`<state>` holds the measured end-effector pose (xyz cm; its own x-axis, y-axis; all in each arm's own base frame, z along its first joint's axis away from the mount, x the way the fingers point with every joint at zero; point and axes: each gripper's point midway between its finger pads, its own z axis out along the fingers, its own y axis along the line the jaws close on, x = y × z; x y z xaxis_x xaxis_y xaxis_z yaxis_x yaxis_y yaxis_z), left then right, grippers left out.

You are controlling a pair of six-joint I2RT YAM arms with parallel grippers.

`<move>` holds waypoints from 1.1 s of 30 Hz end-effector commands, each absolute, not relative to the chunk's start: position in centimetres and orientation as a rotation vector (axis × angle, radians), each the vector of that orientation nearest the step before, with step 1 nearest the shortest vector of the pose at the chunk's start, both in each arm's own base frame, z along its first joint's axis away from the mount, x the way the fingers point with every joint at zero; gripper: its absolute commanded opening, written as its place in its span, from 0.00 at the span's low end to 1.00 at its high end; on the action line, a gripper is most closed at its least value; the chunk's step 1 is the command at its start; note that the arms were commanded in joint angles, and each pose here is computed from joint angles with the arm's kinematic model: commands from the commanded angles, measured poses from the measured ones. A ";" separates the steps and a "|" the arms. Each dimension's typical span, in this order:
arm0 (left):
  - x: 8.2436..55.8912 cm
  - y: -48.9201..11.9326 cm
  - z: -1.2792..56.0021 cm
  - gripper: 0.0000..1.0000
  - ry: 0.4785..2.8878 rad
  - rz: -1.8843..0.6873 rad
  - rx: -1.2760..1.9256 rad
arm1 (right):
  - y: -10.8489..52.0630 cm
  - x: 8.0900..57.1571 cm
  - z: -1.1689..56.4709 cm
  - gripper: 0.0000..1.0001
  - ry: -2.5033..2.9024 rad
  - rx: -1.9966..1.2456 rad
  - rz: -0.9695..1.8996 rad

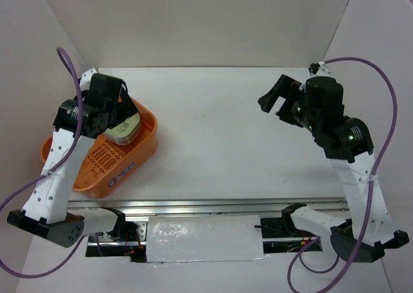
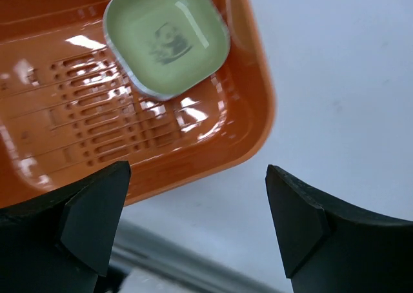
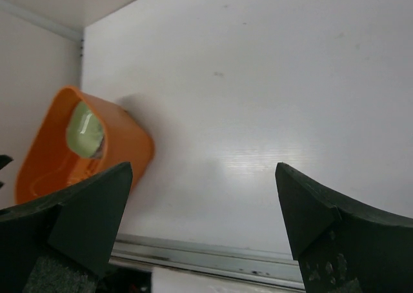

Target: Place the plates into the plastic bin on the countertop

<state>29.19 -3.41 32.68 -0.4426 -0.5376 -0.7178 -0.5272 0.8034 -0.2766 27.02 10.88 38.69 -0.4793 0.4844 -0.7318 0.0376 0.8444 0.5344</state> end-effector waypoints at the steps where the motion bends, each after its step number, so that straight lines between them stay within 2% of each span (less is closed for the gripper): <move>1: 22.7 -0.7 30.7 0.99 2.271 0.214 -0.632 | 5.3 22.7 38.4 1.00 2.034 0.346 0.208; 4: 19.4 0.3 31.4 0.99 2.206 0.146 -0.584 | 3.4 19.0 38.6 1.00 2.006 0.332 0.184; 11: 11.5 2.8 33.5 0.99 1.967 -0.057 -0.636 | 1.7 10.0 39.1 1.00 1.880 0.350 0.432; 17: 8.7 3.0 34.2 0.99 1.889 -0.130 -0.591 | 1.4 5.7 37.6 1.00 1.848 0.355 0.491; 22: 9.1 2.5 33.0 0.99 1.931 -0.137 -0.577 | 1.3 4.3 38.4 1.00 1.790 0.338 0.487; 33: 10.0 2.8 33.3 0.99 1.935 -0.120 -0.592 | 0.7 5.2 38.0 1.00 1.802 0.350 0.371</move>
